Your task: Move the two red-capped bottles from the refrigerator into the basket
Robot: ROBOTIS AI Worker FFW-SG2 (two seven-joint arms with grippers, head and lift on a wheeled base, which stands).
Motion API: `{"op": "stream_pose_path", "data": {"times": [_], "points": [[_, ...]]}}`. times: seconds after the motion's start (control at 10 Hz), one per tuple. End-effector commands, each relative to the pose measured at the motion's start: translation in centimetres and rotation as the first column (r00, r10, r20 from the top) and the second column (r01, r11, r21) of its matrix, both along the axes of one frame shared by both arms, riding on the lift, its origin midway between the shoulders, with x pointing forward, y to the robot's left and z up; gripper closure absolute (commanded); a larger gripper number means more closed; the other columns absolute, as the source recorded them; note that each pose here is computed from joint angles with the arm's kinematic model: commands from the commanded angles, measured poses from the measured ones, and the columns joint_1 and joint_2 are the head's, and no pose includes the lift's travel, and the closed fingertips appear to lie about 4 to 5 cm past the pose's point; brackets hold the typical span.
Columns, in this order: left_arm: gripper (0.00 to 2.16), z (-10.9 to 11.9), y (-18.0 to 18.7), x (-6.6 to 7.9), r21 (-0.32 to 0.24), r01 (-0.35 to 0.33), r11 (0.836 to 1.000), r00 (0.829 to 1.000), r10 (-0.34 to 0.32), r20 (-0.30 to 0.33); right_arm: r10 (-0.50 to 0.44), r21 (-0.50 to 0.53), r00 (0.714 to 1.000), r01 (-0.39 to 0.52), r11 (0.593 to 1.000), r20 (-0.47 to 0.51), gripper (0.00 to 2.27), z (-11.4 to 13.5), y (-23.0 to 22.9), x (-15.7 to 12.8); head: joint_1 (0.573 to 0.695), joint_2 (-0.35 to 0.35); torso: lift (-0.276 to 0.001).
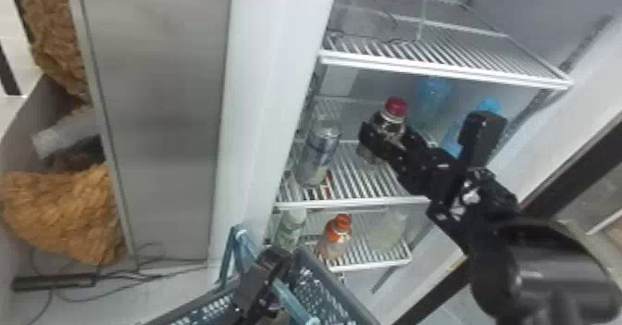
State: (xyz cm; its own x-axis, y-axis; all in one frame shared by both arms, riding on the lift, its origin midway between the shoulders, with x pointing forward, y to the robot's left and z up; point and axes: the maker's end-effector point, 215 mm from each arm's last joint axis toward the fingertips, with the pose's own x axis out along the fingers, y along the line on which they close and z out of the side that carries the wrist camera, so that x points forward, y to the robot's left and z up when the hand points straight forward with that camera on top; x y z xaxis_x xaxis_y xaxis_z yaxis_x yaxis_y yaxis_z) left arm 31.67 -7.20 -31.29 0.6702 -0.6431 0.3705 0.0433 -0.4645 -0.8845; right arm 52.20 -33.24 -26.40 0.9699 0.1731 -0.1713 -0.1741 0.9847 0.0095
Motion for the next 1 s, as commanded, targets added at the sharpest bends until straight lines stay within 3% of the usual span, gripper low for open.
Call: {"op": "stream_pose_path", "data": {"times": [0.0,0.6,0.9], "points": [[1.2,0.1,-0.1,-0.1,0.0,0.004,1.0,1.0,-0.004,0.002,0.004,-0.005,1.0,-0.004,1.0,-0.016,1.28,0.0,-0.1,-2.1,0.695,-0.35,0.0],[1.2,-0.1,-0.4,-0.4,0.0,0.013,1.0,1.0,-0.013,-0.004,0.04,-0.026,0.991,-0.044,0.999,-0.125,1.28,-0.1,0.6,-12.3,0.695,-0.35,0.0],[1.2,-0.4,-0.6,-0.7,-0.001,0.017,1.0,1.0,-0.017,-0.012,0.119,0.032,0.97,-0.115,0.993,-0.214,1.28,-1.4,4.1,-16.7,0.695,-0.35,0.0]]}}
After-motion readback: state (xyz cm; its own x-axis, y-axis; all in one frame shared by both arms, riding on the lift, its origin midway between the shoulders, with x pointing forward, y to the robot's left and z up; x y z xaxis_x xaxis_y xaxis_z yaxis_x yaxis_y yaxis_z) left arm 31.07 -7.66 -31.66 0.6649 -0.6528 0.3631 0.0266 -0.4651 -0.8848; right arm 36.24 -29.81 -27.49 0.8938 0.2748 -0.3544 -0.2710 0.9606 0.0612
